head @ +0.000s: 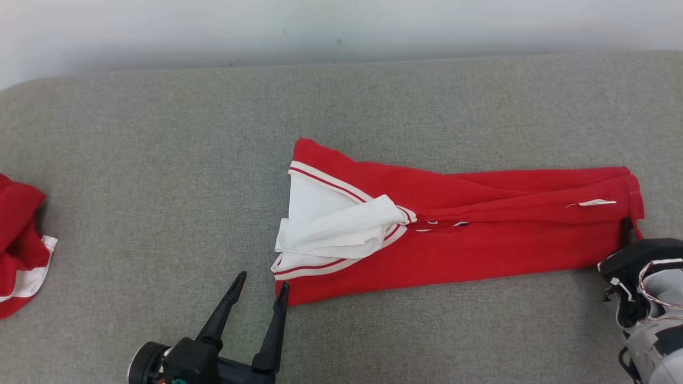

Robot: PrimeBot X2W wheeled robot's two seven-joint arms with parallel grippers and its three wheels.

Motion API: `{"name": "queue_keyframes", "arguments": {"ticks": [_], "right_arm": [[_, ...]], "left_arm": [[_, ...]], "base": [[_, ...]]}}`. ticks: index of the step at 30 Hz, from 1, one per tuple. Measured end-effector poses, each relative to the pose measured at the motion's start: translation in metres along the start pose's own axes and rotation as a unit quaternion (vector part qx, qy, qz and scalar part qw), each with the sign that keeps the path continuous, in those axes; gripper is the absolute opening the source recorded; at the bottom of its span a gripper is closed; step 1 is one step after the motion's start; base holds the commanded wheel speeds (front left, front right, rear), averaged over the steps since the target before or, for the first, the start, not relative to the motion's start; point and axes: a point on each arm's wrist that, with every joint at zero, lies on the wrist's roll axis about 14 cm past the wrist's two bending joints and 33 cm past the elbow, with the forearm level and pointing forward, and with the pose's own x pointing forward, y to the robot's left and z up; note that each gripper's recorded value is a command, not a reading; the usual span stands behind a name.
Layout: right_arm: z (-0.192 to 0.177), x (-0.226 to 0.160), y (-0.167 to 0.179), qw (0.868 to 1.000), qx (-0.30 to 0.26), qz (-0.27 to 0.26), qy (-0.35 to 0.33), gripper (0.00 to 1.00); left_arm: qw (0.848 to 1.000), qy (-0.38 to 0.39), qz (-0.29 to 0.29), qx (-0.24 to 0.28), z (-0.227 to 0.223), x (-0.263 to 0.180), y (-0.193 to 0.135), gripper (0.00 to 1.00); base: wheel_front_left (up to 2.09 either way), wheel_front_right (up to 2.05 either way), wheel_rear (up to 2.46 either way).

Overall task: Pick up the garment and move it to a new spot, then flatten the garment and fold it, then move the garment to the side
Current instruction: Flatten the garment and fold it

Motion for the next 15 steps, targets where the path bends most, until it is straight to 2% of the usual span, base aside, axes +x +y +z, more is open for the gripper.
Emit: {"name": "queue_keyframes", "arguments": {"ticks": [6, 11, 15], "right_arm": [[0.025, -0.009, -0.016, 0.999, -0.031, 0.000, -0.030, 0.00], [0.061, -0.017, -0.026, 0.996, -0.067, 0.006, -0.066, 0.00], [0.077, -0.023, -0.009, 0.991, -0.091, 0.042, -0.087, 0.00]], "left_arm": [[1.000, -0.003, 0.000, 0.001, 0.004, -0.004, 0.000, 1.00], [1.000, -0.007, -0.001, 0.002, 0.009, -0.008, -0.001, 1.00], [1.000, -0.008, -0.004, 0.002, 0.011, -0.011, -0.004, 1.00]], "base": [[0.00, 0.00, 0.00], [0.00, 0.00, 0.00], [0.00, 0.00, 0.00]]}}
